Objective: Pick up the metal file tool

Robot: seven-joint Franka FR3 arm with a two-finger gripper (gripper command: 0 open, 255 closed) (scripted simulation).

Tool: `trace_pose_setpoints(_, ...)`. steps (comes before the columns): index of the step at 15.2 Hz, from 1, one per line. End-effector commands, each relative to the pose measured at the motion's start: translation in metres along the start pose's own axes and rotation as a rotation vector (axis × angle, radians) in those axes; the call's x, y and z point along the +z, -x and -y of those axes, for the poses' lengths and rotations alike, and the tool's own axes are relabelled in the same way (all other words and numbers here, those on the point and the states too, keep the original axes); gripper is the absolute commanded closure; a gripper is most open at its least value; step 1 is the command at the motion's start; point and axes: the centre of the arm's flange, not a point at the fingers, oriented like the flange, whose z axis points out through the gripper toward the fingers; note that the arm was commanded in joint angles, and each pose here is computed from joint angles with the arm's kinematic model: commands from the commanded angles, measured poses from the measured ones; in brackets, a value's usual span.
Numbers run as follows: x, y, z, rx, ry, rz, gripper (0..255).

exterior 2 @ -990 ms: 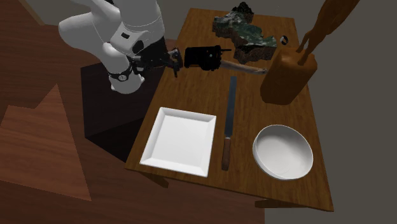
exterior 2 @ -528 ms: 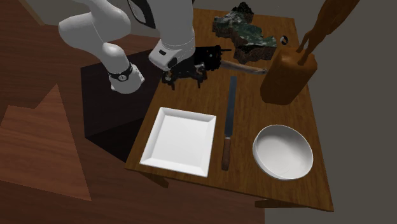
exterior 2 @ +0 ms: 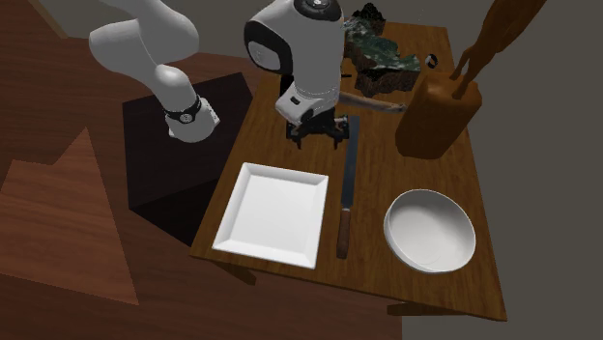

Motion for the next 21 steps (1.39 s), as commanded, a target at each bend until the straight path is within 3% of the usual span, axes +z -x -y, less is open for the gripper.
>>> trace_pose_setpoints(1,0.017,-0.002,0.022,0.034,-0.007,-0.007,0)
trace_pose_setpoints(8,0.070,-0.012,0.095,0.139,-0.018,-0.031,0)
trace_pose_setpoints(18,0.110,-0.012,0.093,0.139,-0.018,-0.031,0)
trace_pose_setpoints(19,0.110,-0.012,0.093,0.139,-0.018,-0.031,255)
trace_pose_setpoints(21,0.110,-0.013,0.093,0.139,-0.018,-0.031,255)
